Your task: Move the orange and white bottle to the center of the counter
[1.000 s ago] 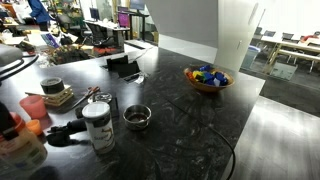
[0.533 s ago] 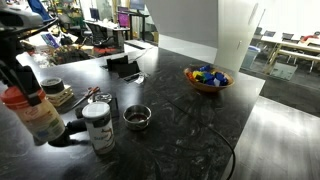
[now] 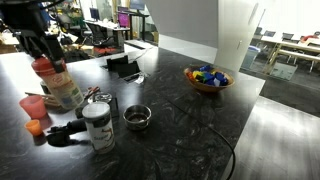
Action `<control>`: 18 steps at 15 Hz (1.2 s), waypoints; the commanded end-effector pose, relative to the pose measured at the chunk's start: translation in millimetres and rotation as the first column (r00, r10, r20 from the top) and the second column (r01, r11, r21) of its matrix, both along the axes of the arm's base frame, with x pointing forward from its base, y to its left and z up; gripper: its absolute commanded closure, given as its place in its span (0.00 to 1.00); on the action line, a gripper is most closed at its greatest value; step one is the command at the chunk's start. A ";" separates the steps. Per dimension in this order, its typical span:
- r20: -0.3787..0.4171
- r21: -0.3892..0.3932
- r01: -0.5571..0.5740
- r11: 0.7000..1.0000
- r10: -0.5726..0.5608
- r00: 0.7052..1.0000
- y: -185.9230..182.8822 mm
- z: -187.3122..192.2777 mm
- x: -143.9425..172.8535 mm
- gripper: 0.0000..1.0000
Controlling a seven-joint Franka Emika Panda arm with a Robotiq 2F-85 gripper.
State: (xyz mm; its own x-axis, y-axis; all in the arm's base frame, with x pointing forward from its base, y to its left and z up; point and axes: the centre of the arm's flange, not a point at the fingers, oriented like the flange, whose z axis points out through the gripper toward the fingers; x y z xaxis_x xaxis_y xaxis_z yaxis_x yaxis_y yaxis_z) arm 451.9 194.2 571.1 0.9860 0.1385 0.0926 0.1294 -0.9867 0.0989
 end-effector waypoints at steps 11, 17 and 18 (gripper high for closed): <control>0.185 -0.072 -0.152 0.986 0.163 0.969 85.2 26.6 144.6 0.44; 0.202 -0.030 -0.067 0.997 0.072 0.977 49.7 -12.4 203.6 0.44; 0.187 -0.026 -0.054 0.998 0.058 0.981 44.4 -21.9 209.5 0.44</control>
